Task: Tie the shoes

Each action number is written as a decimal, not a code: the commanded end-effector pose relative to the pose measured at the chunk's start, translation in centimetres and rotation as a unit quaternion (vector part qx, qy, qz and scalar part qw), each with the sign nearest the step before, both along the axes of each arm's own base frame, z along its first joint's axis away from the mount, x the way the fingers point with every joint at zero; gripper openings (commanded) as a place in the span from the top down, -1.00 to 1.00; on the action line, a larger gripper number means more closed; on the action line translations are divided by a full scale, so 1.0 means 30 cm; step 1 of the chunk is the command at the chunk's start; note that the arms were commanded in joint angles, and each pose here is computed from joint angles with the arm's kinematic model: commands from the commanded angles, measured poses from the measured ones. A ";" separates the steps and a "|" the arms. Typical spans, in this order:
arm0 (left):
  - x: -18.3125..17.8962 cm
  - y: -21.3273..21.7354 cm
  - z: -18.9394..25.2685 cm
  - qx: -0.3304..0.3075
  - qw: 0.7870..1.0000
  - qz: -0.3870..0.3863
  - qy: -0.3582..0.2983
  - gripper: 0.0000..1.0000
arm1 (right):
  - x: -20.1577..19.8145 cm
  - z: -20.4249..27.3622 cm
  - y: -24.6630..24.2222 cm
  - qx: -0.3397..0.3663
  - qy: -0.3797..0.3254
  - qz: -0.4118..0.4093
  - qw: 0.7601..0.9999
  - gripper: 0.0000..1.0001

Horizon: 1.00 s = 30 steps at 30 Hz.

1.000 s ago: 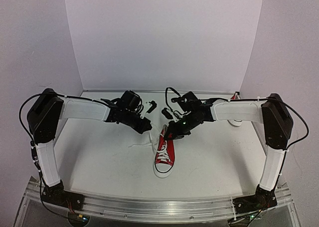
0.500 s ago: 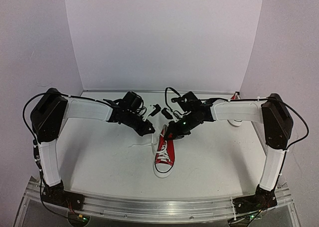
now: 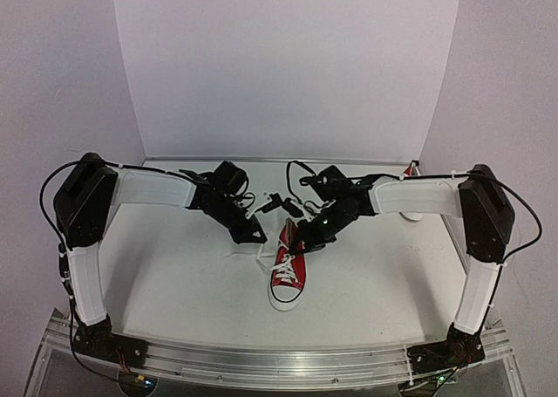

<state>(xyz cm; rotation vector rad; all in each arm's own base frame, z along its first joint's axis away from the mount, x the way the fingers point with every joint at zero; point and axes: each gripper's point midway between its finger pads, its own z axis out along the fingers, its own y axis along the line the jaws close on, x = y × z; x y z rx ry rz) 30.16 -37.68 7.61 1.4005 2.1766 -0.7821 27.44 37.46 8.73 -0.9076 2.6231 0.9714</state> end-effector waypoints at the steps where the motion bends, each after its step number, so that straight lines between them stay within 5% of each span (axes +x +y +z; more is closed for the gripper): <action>1: -0.088 -0.089 0.045 -0.018 0.995 -0.094 -0.012 1.00 | 0.028 0.134 0.033 0.053 -0.058 0.020 0.997 1.00; 21: -0.211 -0.190 0.042 -0.003 0.984 -0.174 -0.034 1.00 | 0.022 0.156 0.043 0.064 -0.068 0.036 0.995 1.00; 30: -0.136 -0.241 0.120 -0.022 0.991 -0.114 -0.060 1.00 | 0.020 0.168 0.055 0.074 -0.067 0.045 0.994 1.00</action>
